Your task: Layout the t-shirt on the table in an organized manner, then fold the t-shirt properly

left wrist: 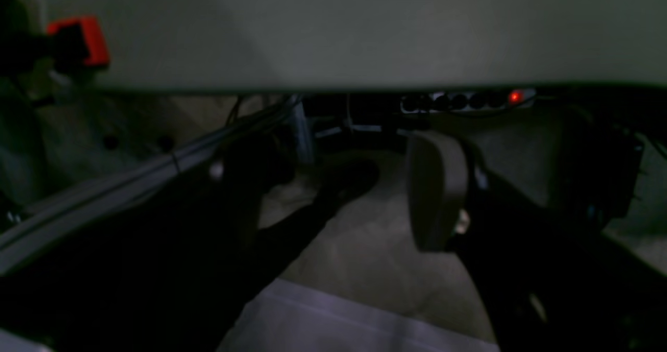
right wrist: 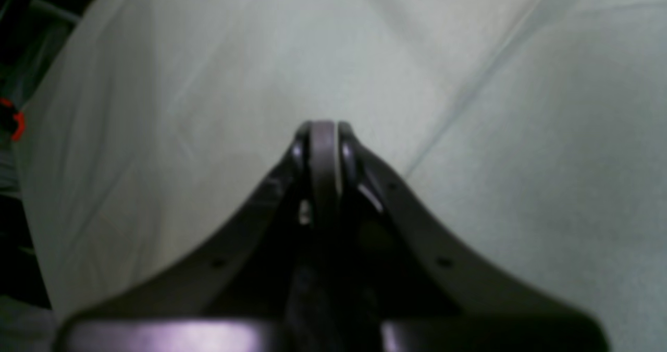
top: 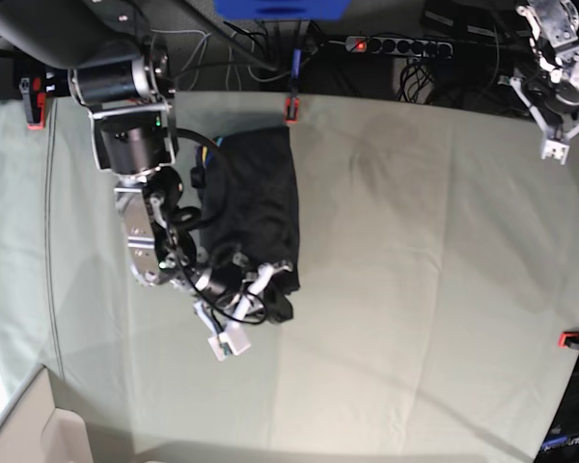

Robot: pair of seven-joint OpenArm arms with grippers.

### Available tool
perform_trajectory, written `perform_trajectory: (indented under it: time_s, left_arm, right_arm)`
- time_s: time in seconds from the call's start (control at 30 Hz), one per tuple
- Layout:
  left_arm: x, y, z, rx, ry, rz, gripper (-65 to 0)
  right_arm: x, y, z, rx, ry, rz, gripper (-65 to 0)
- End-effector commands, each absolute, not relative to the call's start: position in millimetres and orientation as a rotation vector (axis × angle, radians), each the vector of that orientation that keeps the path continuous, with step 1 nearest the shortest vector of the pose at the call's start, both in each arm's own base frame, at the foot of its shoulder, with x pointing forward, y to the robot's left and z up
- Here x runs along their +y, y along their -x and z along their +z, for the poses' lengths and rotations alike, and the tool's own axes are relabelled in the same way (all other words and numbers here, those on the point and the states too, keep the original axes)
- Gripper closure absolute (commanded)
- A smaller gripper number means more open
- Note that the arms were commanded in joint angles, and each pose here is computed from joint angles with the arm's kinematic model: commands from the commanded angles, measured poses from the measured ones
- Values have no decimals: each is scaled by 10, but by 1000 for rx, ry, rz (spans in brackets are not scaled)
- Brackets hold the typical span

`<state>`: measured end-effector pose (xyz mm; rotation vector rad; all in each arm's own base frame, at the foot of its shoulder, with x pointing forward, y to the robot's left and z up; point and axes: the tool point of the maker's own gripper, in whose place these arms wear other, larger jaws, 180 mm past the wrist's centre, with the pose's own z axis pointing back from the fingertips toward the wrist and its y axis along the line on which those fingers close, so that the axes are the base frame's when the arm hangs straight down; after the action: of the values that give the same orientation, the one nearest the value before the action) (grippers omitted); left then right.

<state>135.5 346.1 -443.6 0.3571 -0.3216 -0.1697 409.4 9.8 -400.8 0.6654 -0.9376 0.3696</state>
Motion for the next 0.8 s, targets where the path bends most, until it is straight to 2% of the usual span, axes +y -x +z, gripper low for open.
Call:
perform_trajectory:
  time_s: [0.0, 0.17, 0.33, 0.4, 0.53, 0.6, 0.7, 0.77]
  left_arm:
    - [3556, -1390, -4338, -345, -387, -162, -408]
    - [3723, -1305, -4258, -372, -396, -76, -408]
    - [3779, -1154, -4209, -454, -307, 55, -394]
    - [3730, -1105, -4211, -477, -264, 71, -326]
    - [3658, -1057, -4206, -519, -202, 113, -145]
    - [3629, -1030, -4217, -525, -183, 124, -81]
    - [3580, -985, -4339, -506, -151, 149, -3]
    - [3548, -930, -4440, -484, -128, 166, 0]
  right_arm:
    - [130, -4250, -3747, -1026, -697, 365, 0]
    - [-92, -4219, -3565, -1102, -646, 394, 0]
    - [-559, -3991, -3364, -1217, -555, 338, 0]
    - [-779, -3785, -3400, -1210, -498, 330, 0]
    - [-1247, -3241, -3555, -1167, -388, 269, 0]
    - [-1515, -2927, -3650, -1134, -327, 216, 0]
    - [-1743, -2508, -3787, -1078, -271, 141, 0]
    - [-1897, -2257, -3840, -1043, -228, 103, 0]
